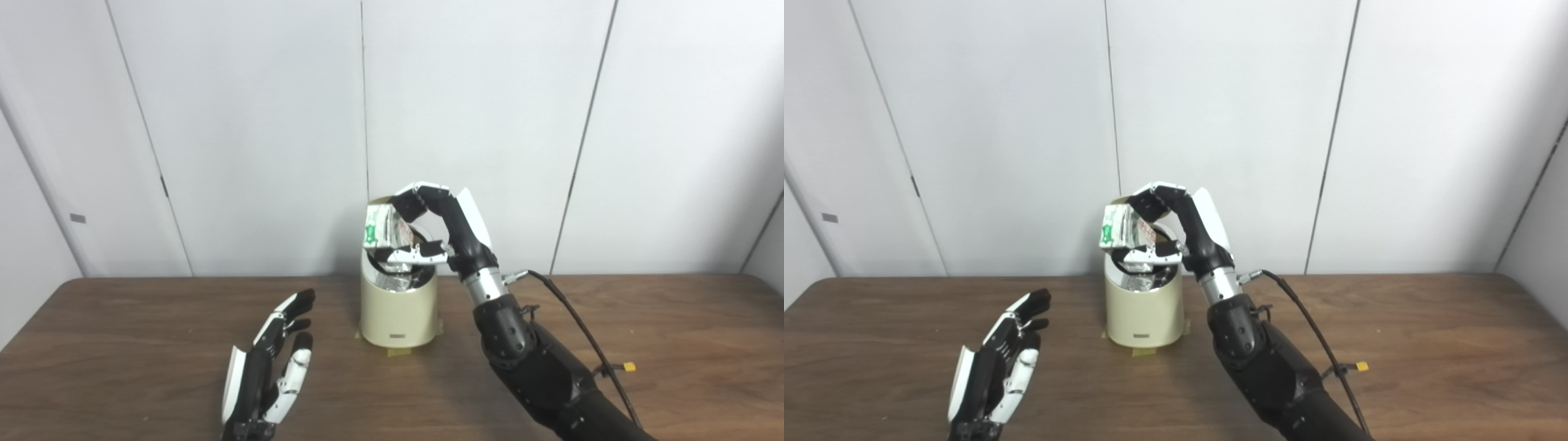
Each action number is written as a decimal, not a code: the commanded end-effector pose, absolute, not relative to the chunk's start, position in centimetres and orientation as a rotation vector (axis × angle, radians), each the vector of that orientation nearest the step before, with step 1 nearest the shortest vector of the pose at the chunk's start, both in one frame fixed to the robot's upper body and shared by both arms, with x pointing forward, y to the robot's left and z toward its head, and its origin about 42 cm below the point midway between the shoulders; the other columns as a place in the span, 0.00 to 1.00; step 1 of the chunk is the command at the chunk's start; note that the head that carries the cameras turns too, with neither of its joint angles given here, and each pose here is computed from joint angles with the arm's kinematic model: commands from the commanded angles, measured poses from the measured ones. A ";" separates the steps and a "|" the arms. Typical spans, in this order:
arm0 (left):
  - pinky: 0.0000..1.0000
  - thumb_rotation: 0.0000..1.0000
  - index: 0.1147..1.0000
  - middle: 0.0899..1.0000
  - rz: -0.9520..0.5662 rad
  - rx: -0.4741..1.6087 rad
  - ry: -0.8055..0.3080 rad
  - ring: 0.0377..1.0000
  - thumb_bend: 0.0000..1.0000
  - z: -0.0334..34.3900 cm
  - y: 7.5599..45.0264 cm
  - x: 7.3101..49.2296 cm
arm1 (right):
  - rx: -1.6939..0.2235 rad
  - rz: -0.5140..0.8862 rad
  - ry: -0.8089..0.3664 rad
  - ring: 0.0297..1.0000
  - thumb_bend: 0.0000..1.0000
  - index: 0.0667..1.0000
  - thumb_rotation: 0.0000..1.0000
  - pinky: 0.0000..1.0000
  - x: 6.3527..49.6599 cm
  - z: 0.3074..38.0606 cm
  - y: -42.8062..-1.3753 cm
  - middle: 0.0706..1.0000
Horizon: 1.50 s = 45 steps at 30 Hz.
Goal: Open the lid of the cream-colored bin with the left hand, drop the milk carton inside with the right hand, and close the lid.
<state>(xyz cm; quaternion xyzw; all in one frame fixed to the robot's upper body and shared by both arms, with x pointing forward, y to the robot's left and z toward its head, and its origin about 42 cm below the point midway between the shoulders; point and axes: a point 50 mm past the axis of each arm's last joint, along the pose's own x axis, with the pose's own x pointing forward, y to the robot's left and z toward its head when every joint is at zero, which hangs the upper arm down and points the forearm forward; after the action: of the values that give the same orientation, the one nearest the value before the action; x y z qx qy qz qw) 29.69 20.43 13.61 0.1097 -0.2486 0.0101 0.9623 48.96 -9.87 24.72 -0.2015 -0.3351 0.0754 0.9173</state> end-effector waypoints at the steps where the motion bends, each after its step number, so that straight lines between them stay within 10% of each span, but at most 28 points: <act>1: 0.76 0.70 0.81 0.83 0.014 0.225 -0.364 0.83 0.32 9.0 20.1 25.9 | -0.400 0.132 -0.819 0.47 0.52 0.43 0.00 0.46 49.6 28.4 -9.4 0.45; 45: 0.80 0.76 0.80 0.83 0.000 0.285 -0.372 0.85 0.35 9.1 19.6 25.4 | -0.695 0.094 -1.031 0.44 0.52 0.43 0.00 0.44 50.1 27.3 -9.5 0.46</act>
<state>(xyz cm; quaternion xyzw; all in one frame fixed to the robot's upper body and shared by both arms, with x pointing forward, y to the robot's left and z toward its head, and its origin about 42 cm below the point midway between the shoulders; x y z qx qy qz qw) 28.95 19.94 13.84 0.1345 -0.2571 0.0069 0.9570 48.92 -9.89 23.36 -0.3442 -0.4393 0.0631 0.8274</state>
